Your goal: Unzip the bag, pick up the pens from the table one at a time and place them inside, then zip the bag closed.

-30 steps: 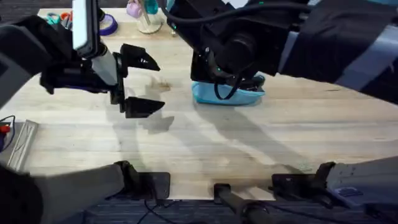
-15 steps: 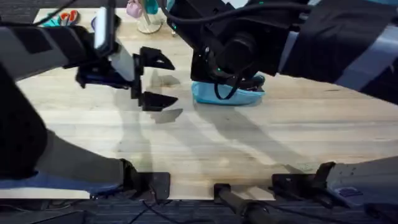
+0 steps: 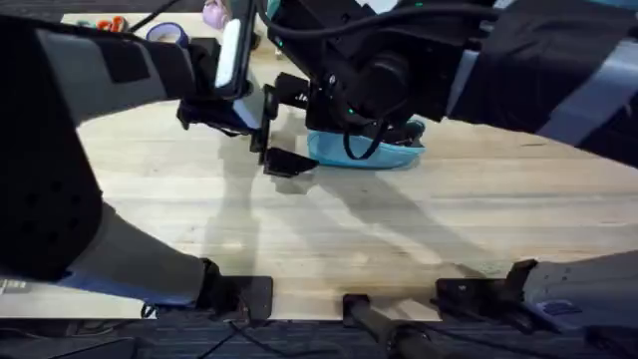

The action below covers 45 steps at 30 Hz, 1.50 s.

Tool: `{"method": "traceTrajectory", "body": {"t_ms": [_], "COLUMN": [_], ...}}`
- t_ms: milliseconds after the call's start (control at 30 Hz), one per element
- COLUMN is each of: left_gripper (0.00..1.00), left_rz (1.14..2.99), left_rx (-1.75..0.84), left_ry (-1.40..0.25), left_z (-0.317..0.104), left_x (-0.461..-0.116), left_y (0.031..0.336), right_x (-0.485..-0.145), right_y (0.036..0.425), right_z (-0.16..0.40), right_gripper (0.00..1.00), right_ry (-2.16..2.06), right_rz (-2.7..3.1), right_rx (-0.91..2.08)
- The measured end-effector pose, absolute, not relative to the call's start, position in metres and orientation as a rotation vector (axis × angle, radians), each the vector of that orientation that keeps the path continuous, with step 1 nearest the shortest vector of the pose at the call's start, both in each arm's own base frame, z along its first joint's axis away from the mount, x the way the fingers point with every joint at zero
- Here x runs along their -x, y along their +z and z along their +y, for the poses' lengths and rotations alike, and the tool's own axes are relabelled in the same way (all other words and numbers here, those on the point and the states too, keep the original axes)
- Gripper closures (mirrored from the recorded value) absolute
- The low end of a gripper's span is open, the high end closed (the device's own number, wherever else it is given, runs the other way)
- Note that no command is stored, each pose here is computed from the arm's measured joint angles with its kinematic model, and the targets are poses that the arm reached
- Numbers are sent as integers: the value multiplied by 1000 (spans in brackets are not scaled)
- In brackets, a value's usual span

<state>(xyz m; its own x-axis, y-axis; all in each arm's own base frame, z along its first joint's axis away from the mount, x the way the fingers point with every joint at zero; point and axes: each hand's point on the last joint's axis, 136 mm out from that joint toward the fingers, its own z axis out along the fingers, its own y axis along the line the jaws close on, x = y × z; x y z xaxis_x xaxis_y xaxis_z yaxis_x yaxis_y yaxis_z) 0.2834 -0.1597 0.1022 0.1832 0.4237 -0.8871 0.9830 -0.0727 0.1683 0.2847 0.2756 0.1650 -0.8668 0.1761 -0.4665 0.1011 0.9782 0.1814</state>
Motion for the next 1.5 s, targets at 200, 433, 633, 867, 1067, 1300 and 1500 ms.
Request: {"method": "traceTrajectory", "body": {"t_ms": [200,433,633,867,1067,1300,1500], "left_gripper": [7,7,8,8,7,195,736], "left_rz": [1383,1372,1376,1376,1376,1379,1379], "left_rx": [-1634,-1637,-1635,-1634,-1635,-1632,-1631], "left_ry": [-903,-887,-889,-890,-890,-892,-889], "left_z": [-171,-172,-172,-172,-172,-172,-172], "left_x": [-281,-285,-285,-284,-285,-285,-285], "left_y": [96,96,96,96,96,96,96], "right_x": [-284,-283,-283,-283,-283,-283,-283], "right_y": [165,165,165,165,165,165,165], "right_z": [276,277,277,277,277,277,277], "right_gripper": [969,969,969,969,970,969,969], "right_ry": [207,208,208,208,205,205,206], "right_rz": [2626,2626,2626,2625,2623,2623,2623], "right_rx": [-193,-188,-188,-188,-189,-189,-189]}}
